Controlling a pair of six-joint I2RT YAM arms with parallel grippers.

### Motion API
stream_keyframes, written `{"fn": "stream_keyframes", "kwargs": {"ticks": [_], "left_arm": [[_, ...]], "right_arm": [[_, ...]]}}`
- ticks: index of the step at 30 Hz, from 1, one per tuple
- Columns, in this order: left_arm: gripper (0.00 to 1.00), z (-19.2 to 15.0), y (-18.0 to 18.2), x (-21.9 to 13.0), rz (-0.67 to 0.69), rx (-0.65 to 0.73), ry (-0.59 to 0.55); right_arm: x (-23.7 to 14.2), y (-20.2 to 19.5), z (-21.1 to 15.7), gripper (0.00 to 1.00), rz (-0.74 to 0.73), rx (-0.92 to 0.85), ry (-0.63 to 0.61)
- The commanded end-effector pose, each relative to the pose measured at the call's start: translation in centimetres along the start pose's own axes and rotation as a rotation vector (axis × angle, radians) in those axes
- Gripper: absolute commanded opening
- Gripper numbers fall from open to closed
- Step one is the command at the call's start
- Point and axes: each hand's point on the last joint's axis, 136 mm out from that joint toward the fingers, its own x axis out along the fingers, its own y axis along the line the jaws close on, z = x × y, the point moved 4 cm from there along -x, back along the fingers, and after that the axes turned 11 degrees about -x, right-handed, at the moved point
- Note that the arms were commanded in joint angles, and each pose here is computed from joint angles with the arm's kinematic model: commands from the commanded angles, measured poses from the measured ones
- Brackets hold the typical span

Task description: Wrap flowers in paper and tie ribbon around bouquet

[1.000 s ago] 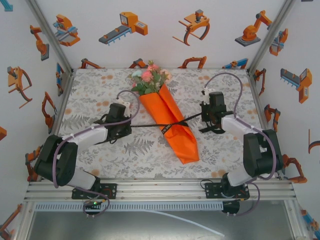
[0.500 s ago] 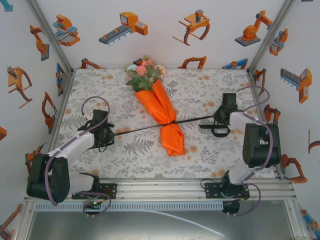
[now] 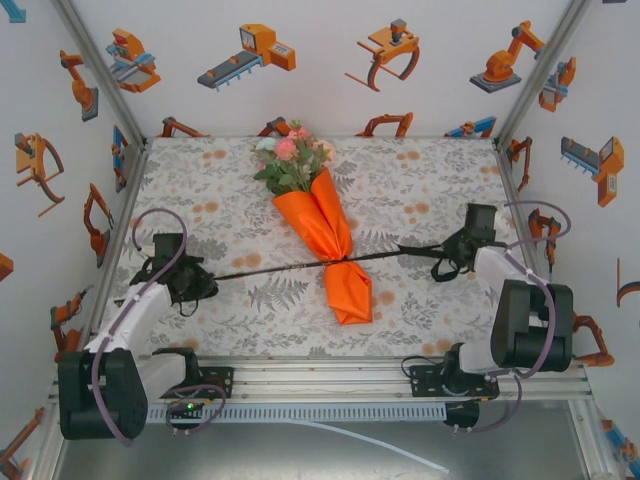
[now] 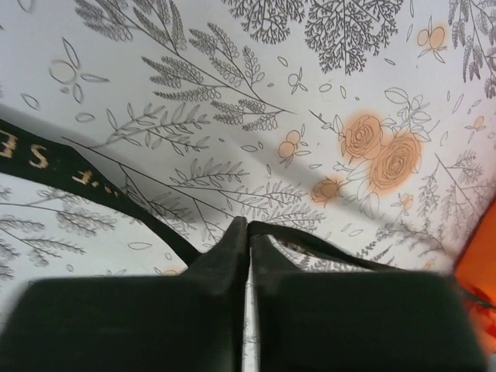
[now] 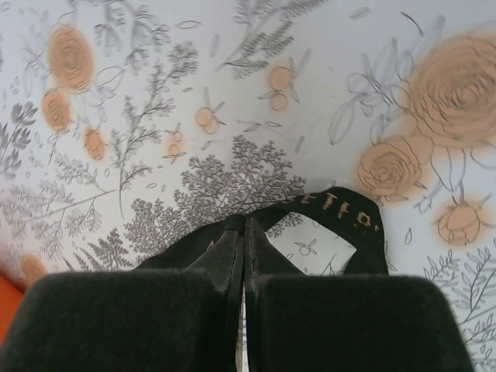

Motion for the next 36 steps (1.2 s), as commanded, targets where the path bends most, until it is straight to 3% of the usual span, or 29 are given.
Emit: {"fn": "stream_keyframes", "kwargs": {"ticks": [1,3,4,7,11,13,15,19,24,26,29,31,32,35,36], "left_arm": [[0.45,2.6,-2.1,-2.3,-0.085,0.124,-0.161],[0.63,2.1,-4.9,-4.2,-0.212,0.257,-0.167],[0.68,1.3,-6.7,-5.4,-0.295,0.364,-0.169],[0.72,-2.8,-11.5,-8.3,-0.489,0.713,-0.157],[0.75,-10.6,-15.6,-9.1,-0.707,1.161,-0.076],[0.75,-14.3,-16.7,-7.9,-0.722,1.381,-0.003],[0.75,-16.4,-17.2,-6.0,-0.681,1.535,0.027],[0.75,-18.2,-18.3,-2.1,-0.646,1.645,0.032],[0.79,-19.5,-18.9,0.8,-0.627,1.678,0.069],[0.80,-19.8,-18.9,1.7,-0.624,1.670,0.069],[0.79,-20.1,-18.9,2.9,-0.603,1.659,0.072],[0.71,-20.1,-18.8,3.6,-0.593,1.647,0.058],[0.58,-20.1,-18.9,3.8,-0.592,1.642,0.054],[0.04,-19.7,-18.8,4.2,-0.559,1.628,0.034],[0.00,-19.4,-18.7,4.1,-0.547,1.620,0.022]], "right_arm": [[-2.6,2.3,3.9,0.21,0.132,-0.142,-0.180],[-4.5,3.8,3.6,0.48,0.226,-0.246,-0.173],[-5.7,4.7,3.6,0.54,0.272,-0.317,-0.170],[-8.7,8.2,2.3,0.55,0.447,-0.618,-0.147],[-9.0,12.4,-2.5,0.57,0.611,-1.122,-0.097],[-8.5,13.4,-6.3,0.57,0.747,-1.453,-0.005],[-7.3,14.2,-7.6,0.59,0.786,-1.604,0.065],[-4.5,15.6,-10.1,0.59,0.885,-1.748,0.241],[-1.8,16.4,-12.5,0.57,0.942,-1.856,0.367],[-1.0,16.5,-13.1,0.51,0.933,-1.869,0.403],[-0.3,16.6,-13.7,0.28,0.941,-1.867,0.435],[-0.5,16.7,-13.7,0.05,0.955,-1.863,0.428],[-0.8,16.7,-13.7,0.00,0.963,-1.862,0.417],[-1.9,16.8,-13.5,0.00,0.972,-1.844,0.354],[-2.1,16.9,-13.1,0.00,0.950,-1.820,0.330]]}}
